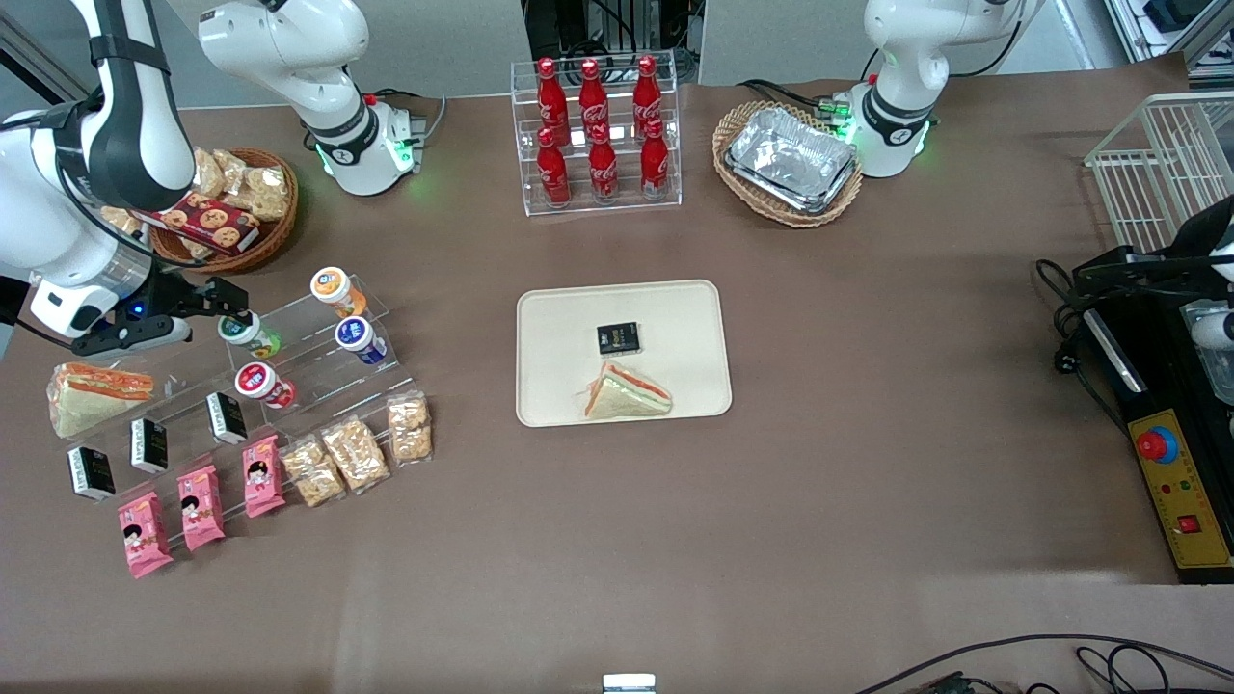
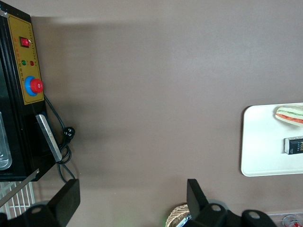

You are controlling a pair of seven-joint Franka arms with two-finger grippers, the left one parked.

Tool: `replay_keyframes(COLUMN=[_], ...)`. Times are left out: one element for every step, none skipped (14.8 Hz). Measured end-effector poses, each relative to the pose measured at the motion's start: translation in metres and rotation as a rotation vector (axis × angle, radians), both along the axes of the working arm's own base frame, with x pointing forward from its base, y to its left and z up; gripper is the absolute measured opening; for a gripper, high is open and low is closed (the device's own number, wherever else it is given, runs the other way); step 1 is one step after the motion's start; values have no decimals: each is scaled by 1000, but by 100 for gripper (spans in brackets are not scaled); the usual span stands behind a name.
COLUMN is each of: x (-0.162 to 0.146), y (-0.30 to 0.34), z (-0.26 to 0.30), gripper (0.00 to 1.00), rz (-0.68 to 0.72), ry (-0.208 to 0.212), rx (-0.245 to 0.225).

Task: Place green gum on tray
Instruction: 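Lower the right gripper and grasp the green-lidded yogurt bottle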

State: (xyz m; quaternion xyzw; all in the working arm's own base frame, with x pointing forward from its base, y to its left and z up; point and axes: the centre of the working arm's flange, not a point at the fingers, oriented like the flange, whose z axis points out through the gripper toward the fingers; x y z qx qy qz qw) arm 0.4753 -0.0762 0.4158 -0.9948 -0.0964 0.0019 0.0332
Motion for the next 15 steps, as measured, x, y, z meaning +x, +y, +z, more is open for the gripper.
replay_keyframes(x=[-1, -2, -3, -4, -4, -6, -7, -9, -11, -12, -12, -13, -13, -14, -15], y=[0, 1, 1, 1, 1, 1, 2, 2, 3, 3, 3, 3, 3, 4, 4], z=[-2, -4, -6, -8, -11, -14, -18, -22, -26, -28, -29, -31, -33, -35, -37], gripper=[100, 100, 100, 100, 100, 100, 100, 100, 100, 100, 100, 100, 100, 100, 100], rz=[0, 0, 0, 0, -1, -1, -1, -1, -2, -2, -2, -2, -2, -3, -3], ry=[0, -1, -1, -3, -6, -7, -8, -9, -8, -7, -10, -12, -14, -16, -15], rx=[0, 0, 0, 0, -1, -1, -1, -1, -1, -1, -2, -2, -3, -3, -3])
